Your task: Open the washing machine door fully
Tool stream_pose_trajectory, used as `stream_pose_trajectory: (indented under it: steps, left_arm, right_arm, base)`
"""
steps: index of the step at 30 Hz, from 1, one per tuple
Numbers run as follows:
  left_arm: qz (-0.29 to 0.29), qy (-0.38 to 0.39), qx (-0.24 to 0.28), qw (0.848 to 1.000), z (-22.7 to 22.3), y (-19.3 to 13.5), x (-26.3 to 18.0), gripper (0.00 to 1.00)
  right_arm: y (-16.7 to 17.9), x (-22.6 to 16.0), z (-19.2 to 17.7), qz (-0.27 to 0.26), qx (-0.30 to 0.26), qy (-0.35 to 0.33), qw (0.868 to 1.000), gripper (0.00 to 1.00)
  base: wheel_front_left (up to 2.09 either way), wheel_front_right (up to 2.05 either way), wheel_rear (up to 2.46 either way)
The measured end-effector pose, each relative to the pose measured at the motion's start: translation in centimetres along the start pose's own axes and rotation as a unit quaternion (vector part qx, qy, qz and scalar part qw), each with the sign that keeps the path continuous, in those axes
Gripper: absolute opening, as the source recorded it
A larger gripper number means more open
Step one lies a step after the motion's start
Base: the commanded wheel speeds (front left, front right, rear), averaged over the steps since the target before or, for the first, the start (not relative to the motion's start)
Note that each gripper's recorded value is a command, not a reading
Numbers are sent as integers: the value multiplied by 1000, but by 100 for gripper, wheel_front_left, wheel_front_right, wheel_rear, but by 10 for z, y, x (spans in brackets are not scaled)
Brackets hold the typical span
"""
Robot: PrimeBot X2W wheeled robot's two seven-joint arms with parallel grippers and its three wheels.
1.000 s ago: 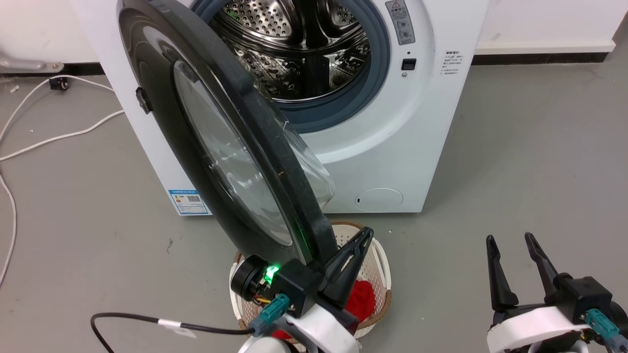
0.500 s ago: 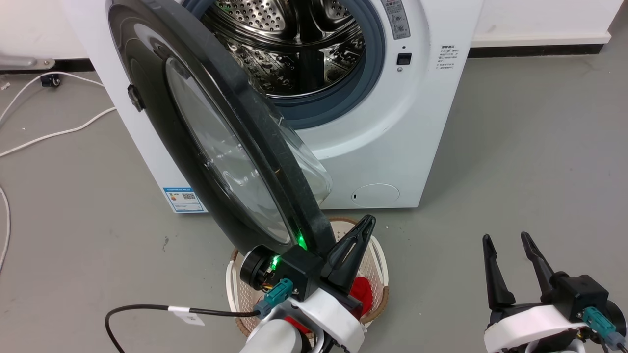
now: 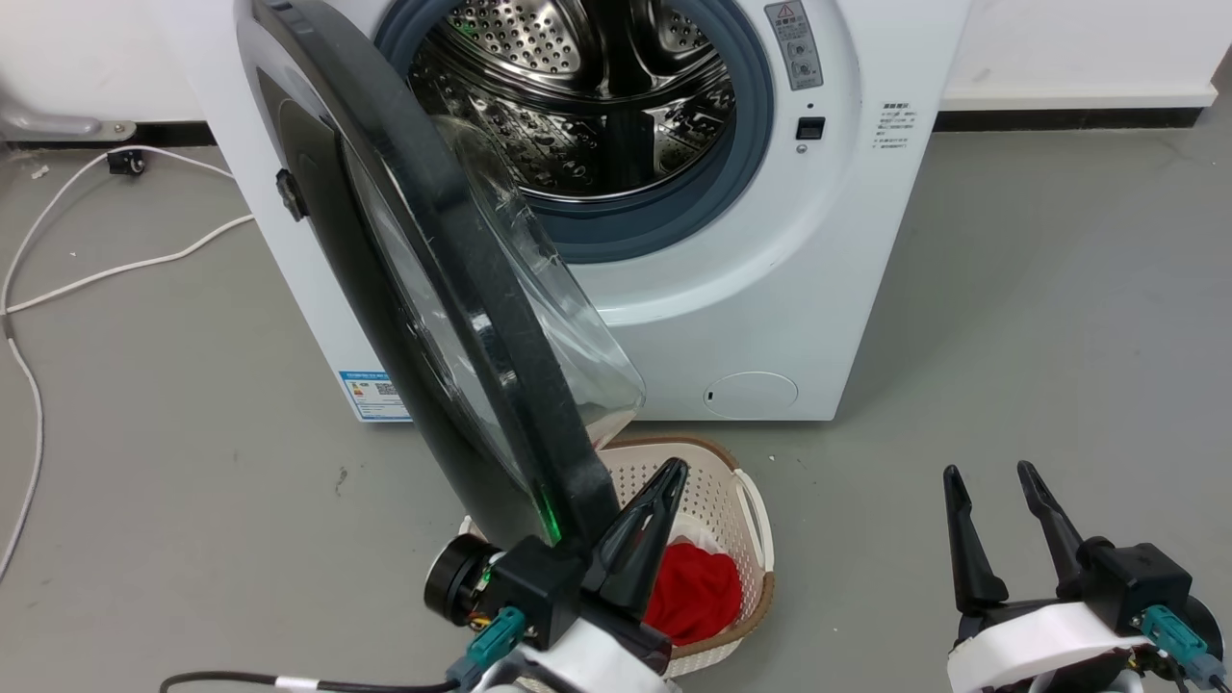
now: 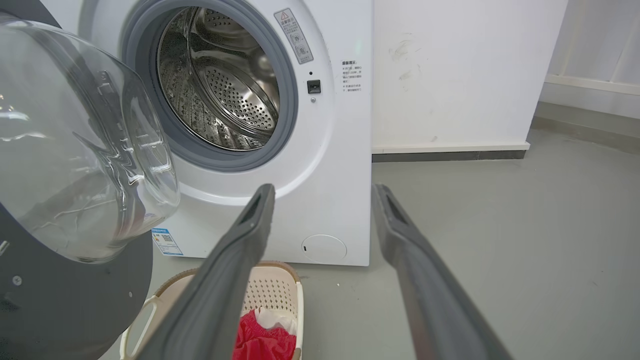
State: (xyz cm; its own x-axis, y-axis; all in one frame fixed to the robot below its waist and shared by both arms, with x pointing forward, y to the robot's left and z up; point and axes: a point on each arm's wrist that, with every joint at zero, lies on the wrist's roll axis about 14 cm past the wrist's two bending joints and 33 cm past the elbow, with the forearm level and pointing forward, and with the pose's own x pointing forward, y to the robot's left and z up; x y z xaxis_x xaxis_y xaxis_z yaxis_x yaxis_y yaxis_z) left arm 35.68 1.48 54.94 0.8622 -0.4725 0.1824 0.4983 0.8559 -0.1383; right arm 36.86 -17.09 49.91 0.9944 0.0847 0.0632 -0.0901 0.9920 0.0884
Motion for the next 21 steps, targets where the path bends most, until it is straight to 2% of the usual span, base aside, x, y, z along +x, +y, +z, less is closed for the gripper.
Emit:
stream_pose_trajectory:
  steps: [11, 21]
  left_arm:
    - [84, 14, 2, 996, 2, 34, -41, 0]
    - [159, 19, 8, 987, 8, 60, -81, 0]
  right_arm:
    - [16, 5, -2, 25, 1, 2, 1000, 100]
    - [45, 18, -7, 69, 3, 10, 998, 100]
  base:
    - [0, 0, 0]
    - [0, 0, 0]
